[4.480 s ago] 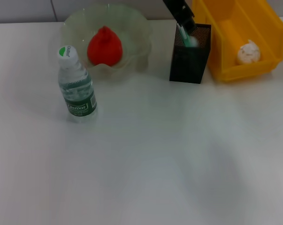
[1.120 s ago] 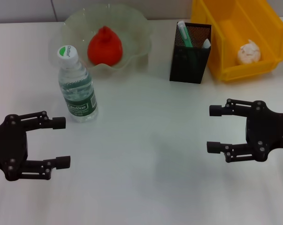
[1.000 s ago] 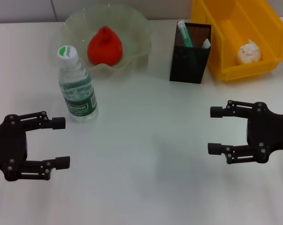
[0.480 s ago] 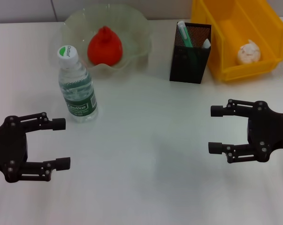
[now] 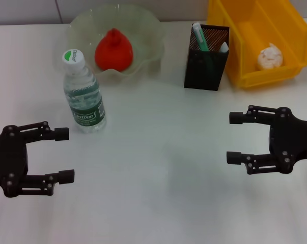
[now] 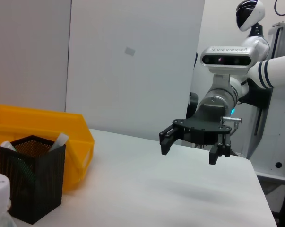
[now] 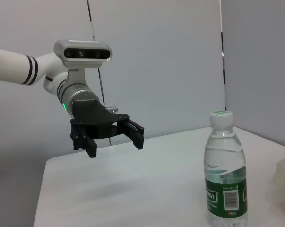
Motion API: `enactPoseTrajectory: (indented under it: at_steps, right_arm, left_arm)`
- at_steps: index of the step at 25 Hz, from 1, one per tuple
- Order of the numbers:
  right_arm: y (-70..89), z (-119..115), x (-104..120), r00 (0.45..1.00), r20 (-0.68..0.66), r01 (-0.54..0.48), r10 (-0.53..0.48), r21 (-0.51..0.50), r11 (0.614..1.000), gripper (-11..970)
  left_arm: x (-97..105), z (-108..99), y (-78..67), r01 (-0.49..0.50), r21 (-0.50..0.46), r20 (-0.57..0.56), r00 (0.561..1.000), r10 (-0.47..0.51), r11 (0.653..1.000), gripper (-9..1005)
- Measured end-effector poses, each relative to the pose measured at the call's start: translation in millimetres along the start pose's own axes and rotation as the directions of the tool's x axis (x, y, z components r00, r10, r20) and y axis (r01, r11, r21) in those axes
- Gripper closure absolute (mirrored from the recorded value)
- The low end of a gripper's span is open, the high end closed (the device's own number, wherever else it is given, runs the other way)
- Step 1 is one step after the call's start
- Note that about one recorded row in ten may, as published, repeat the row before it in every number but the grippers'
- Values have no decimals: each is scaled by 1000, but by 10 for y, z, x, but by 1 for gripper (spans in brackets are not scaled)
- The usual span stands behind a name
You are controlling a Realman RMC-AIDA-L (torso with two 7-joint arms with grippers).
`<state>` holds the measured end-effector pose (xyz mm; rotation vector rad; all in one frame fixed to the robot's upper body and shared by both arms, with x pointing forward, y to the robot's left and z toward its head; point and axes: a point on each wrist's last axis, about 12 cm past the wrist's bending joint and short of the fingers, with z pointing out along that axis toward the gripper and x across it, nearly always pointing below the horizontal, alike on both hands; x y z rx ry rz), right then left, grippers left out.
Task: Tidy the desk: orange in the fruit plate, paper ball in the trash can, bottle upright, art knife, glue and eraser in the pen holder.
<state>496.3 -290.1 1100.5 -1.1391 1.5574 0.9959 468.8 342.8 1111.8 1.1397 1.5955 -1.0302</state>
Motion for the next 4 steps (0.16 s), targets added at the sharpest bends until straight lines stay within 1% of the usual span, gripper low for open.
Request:
enactPoseTrajectory:
  at_steps: [4]
  right_arm:
    - [-2,-9,0,1000,6,-1,1,8,1000,121]
  left_arm:
    - [1,2,-1,0,-5,5,1000,0,1000,152]
